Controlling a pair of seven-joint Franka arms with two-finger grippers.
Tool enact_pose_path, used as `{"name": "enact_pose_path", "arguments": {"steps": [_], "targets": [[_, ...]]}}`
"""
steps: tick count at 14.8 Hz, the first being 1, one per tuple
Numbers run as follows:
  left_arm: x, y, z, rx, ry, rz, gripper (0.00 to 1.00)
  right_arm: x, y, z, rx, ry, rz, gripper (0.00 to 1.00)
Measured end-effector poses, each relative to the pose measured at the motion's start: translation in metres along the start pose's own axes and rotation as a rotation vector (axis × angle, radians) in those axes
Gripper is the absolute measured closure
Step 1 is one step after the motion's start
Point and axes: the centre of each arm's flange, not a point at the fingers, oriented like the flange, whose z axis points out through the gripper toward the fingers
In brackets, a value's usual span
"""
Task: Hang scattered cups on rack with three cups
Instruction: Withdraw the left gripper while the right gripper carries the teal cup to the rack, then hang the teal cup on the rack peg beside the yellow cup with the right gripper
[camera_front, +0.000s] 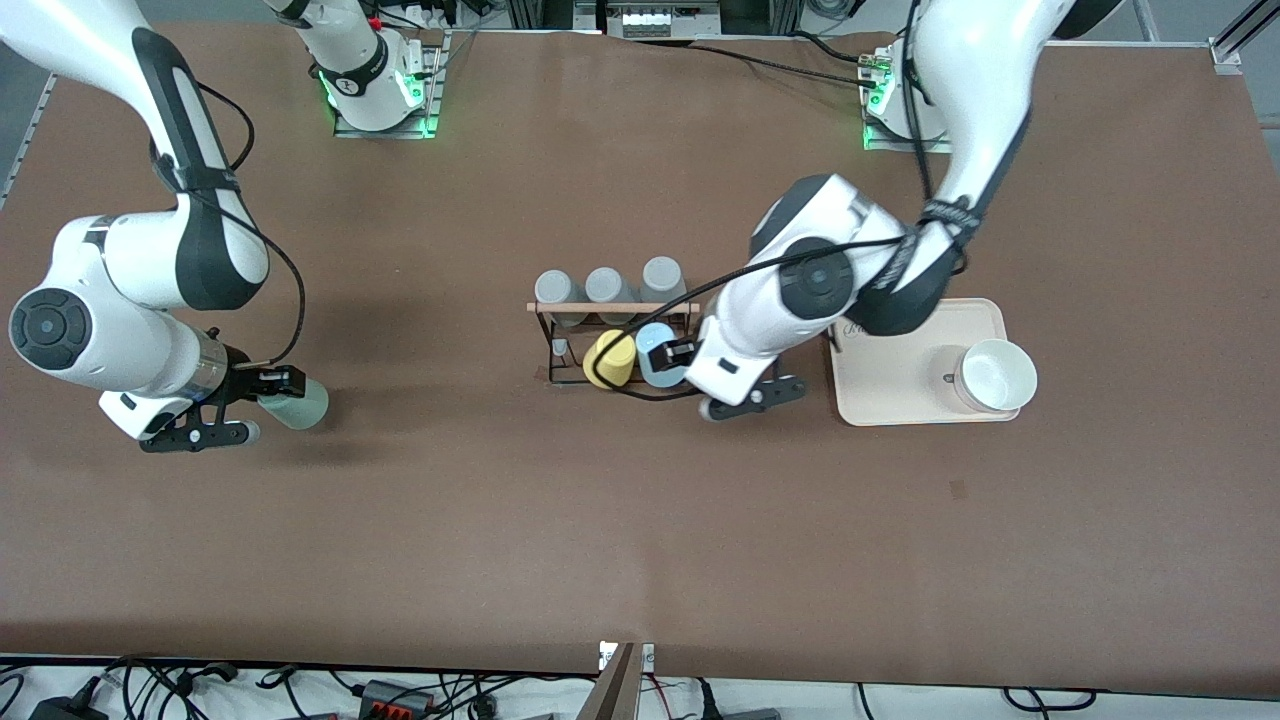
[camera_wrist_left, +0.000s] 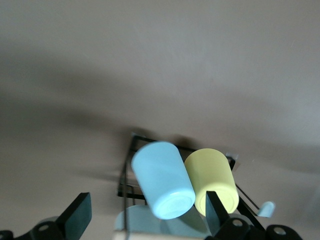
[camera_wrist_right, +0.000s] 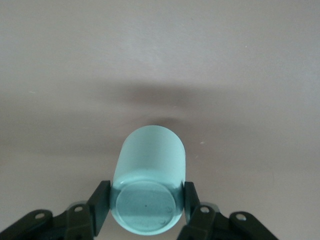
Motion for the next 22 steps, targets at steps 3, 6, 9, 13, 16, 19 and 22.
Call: {"name": "enact_pose_path", "arguments": {"steps": [3,6,9,13,16,19,22], "targets": [[0.048,-0.076,-0.084,0.019,0.029,0.038,0.00,-0.001,-0.058,-0.038,-0.007,-0.016,0.073,0.37],[0.080,-0.161,-0.150,0.056,0.023,0.168,0.00,-0.009,-0.131,-0.048,-0.003,-0.017,0.125,0.37],[0.073,-0.209,-0.196,0.141,0.013,0.201,0.00,-0.016,-0.192,-0.047,0.006,-0.015,0.170,0.37],[0.051,-0.214,-0.201,0.198,0.014,0.207,0.00,-0.021,-0.256,-0.054,0.020,0.015,0.230,0.37],[0.037,-0.224,-0.183,0.224,0.034,0.264,0.00,-0.027,-0.292,-0.059,0.030,0.033,0.266,0.37],[0.028,-0.246,-0.184,0.245,0.036,0.293,0.00,-0.035,-0.319,-0.059,0.033,0.037,0.297,0.37],[0.024,-0.249,-0.192,0.253,0.049,0.315,0.00,-0.046,-0.345,-0.054,0.035,0.040,0.319,0.37]]}}
